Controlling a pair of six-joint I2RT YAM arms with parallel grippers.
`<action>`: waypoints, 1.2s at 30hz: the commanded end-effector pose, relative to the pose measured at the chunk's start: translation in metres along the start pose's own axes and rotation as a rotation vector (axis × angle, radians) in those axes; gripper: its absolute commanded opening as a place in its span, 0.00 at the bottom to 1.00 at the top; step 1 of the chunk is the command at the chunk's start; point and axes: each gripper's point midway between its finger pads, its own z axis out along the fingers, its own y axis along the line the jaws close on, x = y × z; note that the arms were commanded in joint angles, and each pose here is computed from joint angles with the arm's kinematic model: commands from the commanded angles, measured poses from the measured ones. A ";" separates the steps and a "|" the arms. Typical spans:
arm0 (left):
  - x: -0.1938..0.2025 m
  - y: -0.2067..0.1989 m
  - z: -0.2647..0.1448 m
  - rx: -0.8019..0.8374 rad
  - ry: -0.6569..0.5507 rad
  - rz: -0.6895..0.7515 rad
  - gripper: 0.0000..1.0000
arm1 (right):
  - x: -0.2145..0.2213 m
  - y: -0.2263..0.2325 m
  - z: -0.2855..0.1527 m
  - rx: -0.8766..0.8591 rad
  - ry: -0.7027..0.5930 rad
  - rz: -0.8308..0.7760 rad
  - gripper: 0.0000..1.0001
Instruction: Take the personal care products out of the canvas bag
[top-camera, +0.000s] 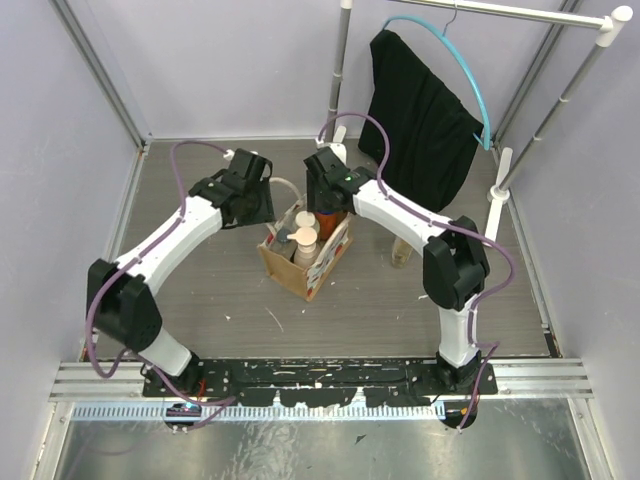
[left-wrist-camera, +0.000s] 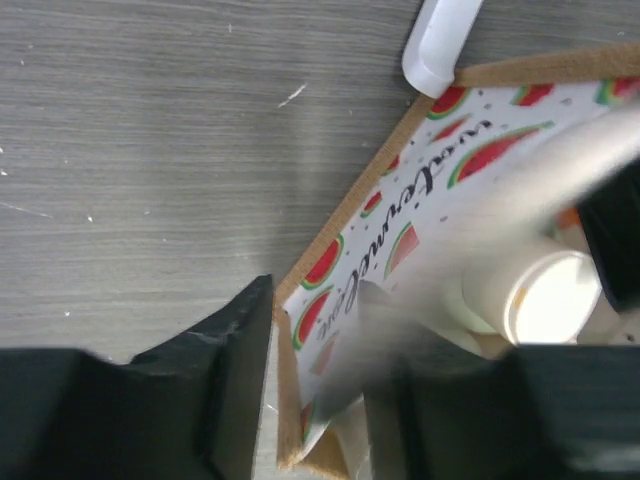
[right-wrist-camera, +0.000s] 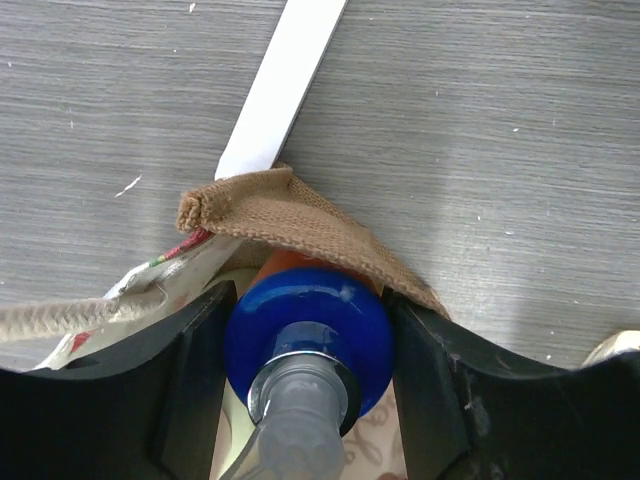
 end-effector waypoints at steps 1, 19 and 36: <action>-0.022 -0.009 0.006 -0.005 -0.052 0.004 0.22 | -0.055 0.000 -0.063 -0.056 -0.173 0.030 0.22; -0.026 0.044 -0.031 -0.221 -0.172 -0.069 0.00 | -0.139 -0.055 -0.206 0.001 -0.508 0.119 0.22; -0.017 0.037 -0.034 -0.174 -0.123 -0.068 0.62 | -0.065 -0.108 -0.074 0.152 -0.291 0.114 0.22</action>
